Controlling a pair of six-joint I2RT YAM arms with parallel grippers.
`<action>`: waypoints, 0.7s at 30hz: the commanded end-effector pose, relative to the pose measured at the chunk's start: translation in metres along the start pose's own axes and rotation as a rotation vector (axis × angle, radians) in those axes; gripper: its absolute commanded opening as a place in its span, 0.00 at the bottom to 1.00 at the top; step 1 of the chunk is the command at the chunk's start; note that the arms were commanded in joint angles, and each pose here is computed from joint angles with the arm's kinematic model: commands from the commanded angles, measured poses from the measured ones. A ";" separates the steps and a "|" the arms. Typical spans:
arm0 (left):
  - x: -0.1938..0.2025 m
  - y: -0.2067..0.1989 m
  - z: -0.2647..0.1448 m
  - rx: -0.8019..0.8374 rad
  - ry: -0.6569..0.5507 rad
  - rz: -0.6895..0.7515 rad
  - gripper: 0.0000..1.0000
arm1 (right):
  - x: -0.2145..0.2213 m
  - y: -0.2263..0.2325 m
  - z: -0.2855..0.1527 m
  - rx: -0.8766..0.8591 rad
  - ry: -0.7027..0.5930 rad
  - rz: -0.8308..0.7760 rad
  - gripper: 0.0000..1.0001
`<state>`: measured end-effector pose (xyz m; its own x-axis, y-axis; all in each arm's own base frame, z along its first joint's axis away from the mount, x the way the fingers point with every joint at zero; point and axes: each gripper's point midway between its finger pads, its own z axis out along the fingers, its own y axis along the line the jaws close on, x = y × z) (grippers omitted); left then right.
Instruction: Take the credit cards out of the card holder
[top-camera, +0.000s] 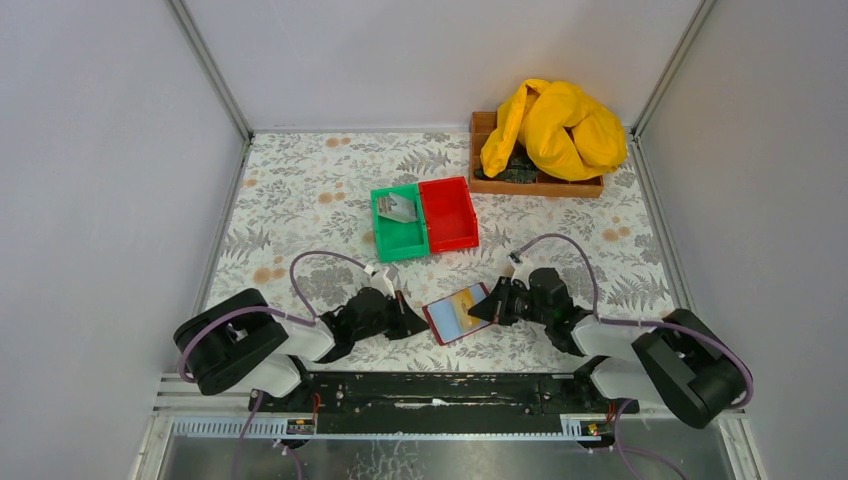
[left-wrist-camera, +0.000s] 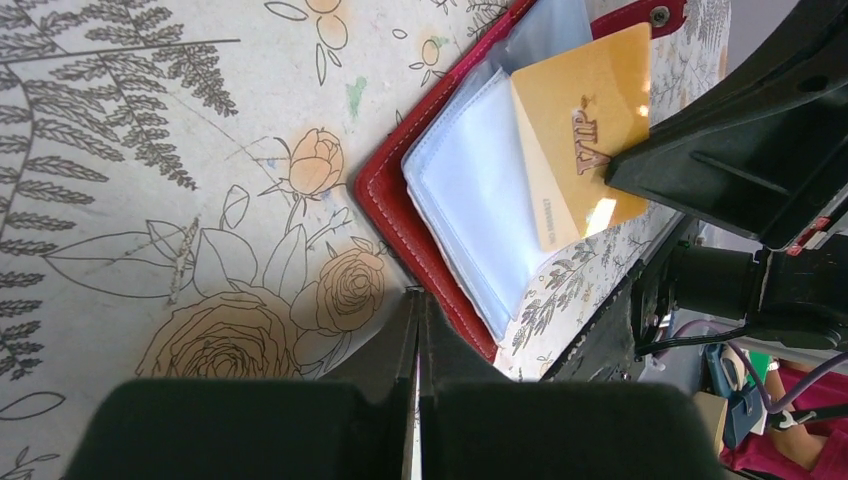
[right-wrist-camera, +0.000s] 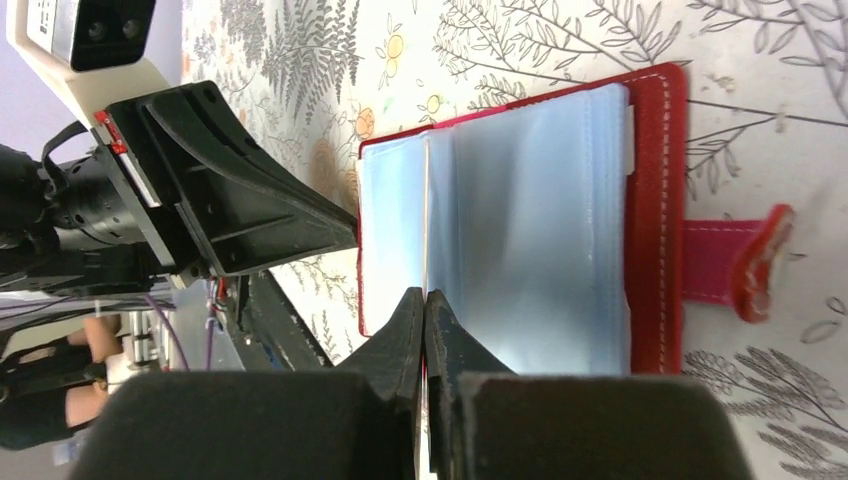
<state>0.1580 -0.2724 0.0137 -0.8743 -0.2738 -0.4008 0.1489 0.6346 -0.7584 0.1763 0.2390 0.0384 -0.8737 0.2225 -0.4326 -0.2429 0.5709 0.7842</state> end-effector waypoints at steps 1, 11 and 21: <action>0.004 0.013 -0.002 -0.056 0.029 0.037 0.00 | -0.020 -0.008 -0.007 0.088 -0.077 -0.089 0.00; -0.011 -0.049 -0.019 0.191 0.043 0.184 0.57 | -0.041 0.033 -0.036 -0.023 -0.192 -0.219 0.00; -0.031 -0.116 -0.055 0.463 0.048 0.358 0.57 | 0.005 0.092 -0.055 -0.400 0.024 -0.219 0.00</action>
<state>0.1553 -0.2896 0.1099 -0.7978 -0.1474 -0.5846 0.4816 0.4276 -0.7650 0.1505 0.2371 0.1056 -0.7803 0.1559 -0.6057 -0.4933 0.4420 0.7492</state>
